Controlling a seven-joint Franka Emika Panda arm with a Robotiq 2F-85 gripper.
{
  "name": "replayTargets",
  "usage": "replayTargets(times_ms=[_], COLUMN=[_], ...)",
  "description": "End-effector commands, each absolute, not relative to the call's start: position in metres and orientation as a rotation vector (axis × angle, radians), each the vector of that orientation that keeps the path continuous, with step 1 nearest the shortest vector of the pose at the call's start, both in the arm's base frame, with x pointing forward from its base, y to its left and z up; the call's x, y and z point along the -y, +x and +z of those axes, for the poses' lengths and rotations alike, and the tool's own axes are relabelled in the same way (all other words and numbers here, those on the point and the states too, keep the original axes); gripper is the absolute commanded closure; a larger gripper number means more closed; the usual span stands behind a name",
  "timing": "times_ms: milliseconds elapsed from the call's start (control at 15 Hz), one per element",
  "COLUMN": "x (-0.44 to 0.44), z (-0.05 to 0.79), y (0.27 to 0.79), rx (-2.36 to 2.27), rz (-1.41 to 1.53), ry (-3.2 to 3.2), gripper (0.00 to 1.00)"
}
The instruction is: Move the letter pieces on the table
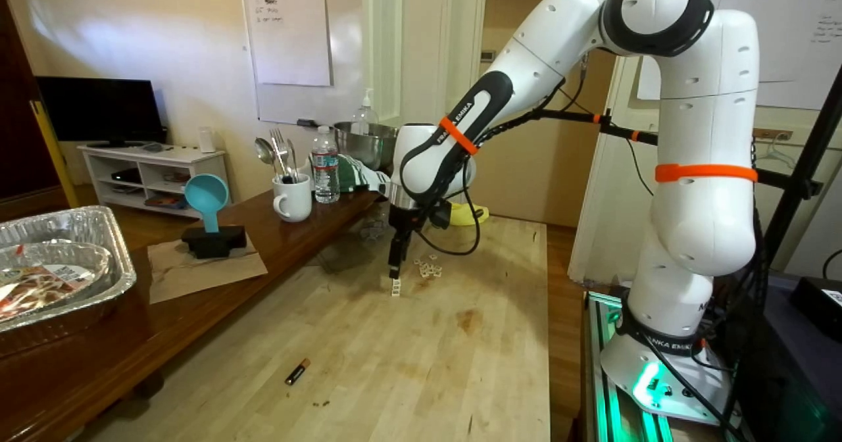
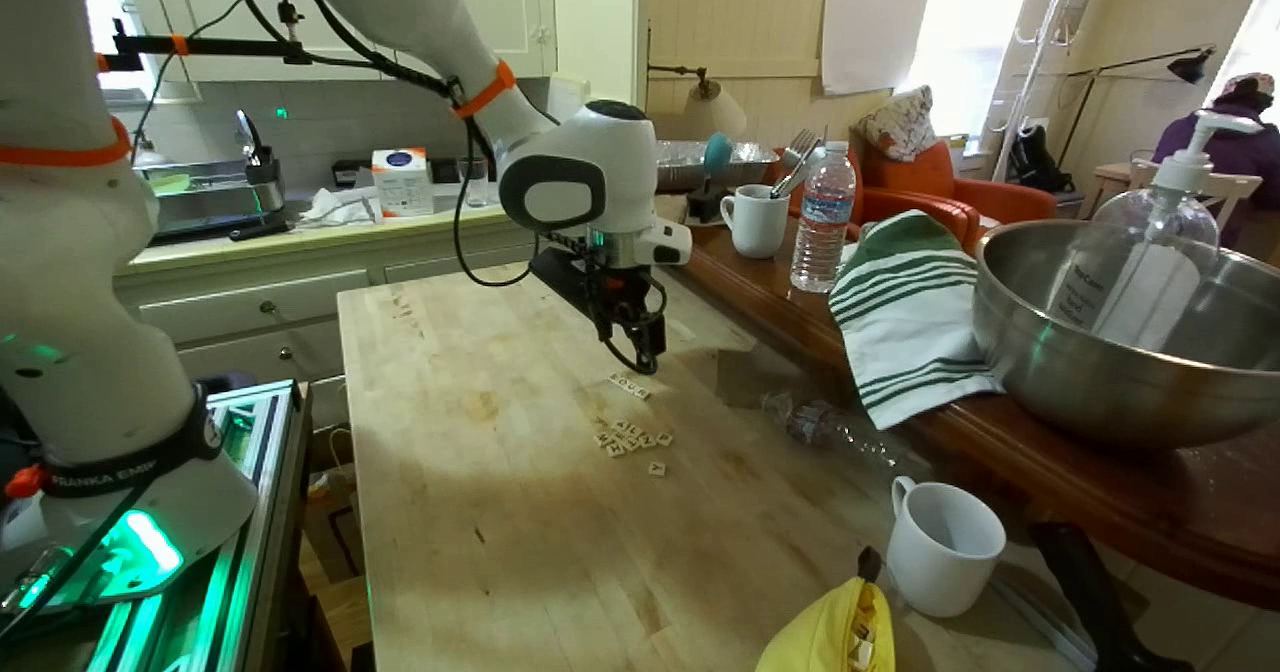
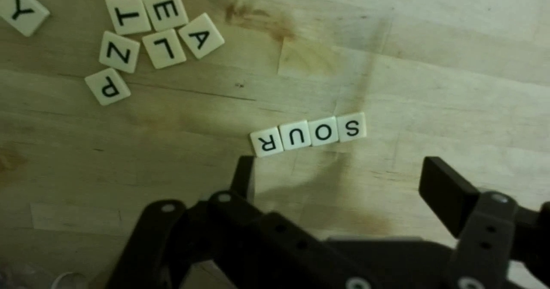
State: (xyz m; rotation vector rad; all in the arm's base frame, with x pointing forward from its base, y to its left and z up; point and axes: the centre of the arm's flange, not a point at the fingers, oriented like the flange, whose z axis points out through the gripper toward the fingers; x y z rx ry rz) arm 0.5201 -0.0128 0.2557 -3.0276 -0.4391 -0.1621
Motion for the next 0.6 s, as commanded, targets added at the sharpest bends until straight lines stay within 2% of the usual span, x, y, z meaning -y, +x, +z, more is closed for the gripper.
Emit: replayTargets(times_ms=[0,533], x=[0.018,0.014], z=[0.261,0.26], y=[0.504,0.512], rx=[0.562,0.593], rz=[-0.144,-0.169], ry=[-3.003,-3.009], gripper=[0.0,0.0])
